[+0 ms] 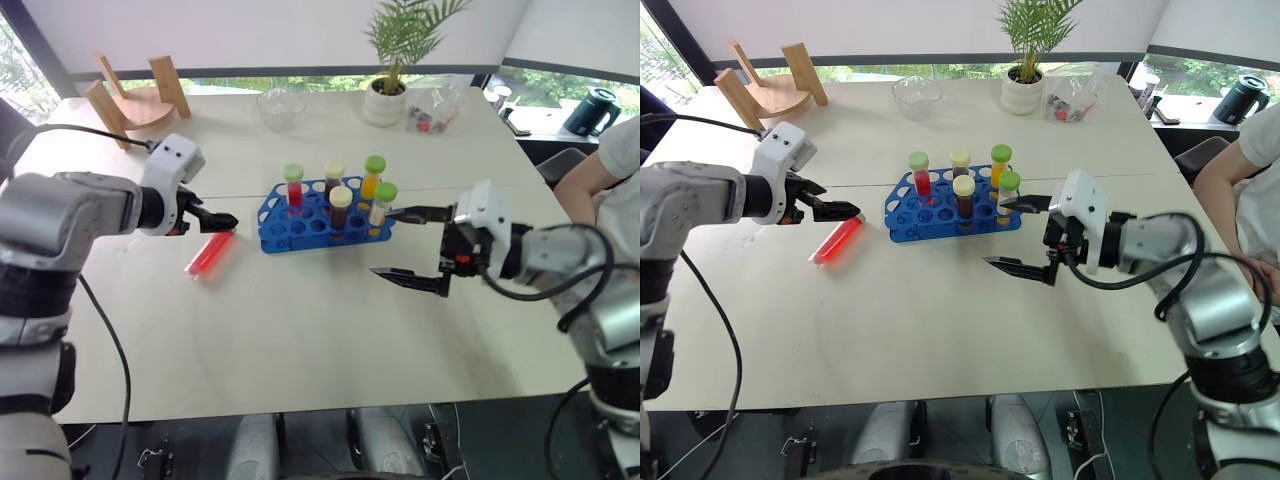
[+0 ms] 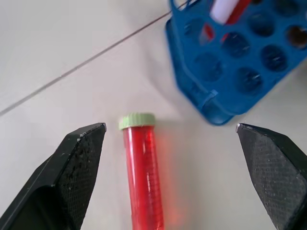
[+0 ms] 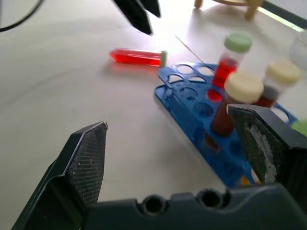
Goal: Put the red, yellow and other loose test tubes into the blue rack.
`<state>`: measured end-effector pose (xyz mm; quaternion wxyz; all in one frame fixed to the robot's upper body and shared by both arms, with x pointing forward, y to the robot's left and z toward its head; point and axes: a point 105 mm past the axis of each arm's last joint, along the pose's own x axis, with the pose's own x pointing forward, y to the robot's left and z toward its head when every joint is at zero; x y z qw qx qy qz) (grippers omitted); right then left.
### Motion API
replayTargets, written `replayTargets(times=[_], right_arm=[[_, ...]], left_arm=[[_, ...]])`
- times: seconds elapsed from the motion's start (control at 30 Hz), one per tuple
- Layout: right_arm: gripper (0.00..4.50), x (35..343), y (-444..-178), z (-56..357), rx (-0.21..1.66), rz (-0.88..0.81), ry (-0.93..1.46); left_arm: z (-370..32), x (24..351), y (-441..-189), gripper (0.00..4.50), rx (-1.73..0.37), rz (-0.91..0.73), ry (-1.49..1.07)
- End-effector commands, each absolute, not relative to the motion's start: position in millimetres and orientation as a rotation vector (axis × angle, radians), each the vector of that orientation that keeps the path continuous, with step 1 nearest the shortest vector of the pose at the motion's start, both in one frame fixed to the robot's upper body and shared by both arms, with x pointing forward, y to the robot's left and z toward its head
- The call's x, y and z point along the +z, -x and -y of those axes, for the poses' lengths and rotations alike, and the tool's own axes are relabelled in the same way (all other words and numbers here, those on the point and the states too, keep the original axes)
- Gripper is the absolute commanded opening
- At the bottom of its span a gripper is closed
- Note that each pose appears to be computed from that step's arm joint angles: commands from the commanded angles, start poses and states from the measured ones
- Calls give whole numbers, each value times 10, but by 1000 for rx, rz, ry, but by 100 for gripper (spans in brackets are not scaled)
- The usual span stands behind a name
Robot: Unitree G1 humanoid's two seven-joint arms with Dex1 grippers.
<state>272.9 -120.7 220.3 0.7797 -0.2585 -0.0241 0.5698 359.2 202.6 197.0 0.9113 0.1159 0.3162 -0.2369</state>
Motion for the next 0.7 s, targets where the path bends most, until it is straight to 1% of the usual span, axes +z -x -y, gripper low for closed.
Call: replayTargets(times=[0.03,0.1,0.2,0.3,0.43,0.53,0.67,0.7], right_arm=[[442,2369,-2641,1180,1333,94,599],[442,2406,-2613,1170,1366,100,603],[442,2413,-2589,1169,1387,103,609],[442,2416,-2606,1174,1372,99,619],[442,2439,-2623,1178,1348,103,620],[450,2453,-2632,1192,1327,107,628],[450,2469,-2645,1211,1304,111,630],[450,2472,-2649,1214,1299,112,632]], left_arm=[[-2120,1912,-3700,450,-426,-723,-246],[-2109,1832,-3720,450,-433,-776,-243],[-2088,1770,-3793,450,-438,-801,-241],[-2054,1741,-3861,450,-453,-816,-220],[-2056,1630,-3864,450,-467,-863,-216],[-2083,1542,-3845,365,-466,-897,-218],[-2103,1457,-3805,164,-472,-934,-220],[-2108,1435,-3792,105,-474,-942,-223]])
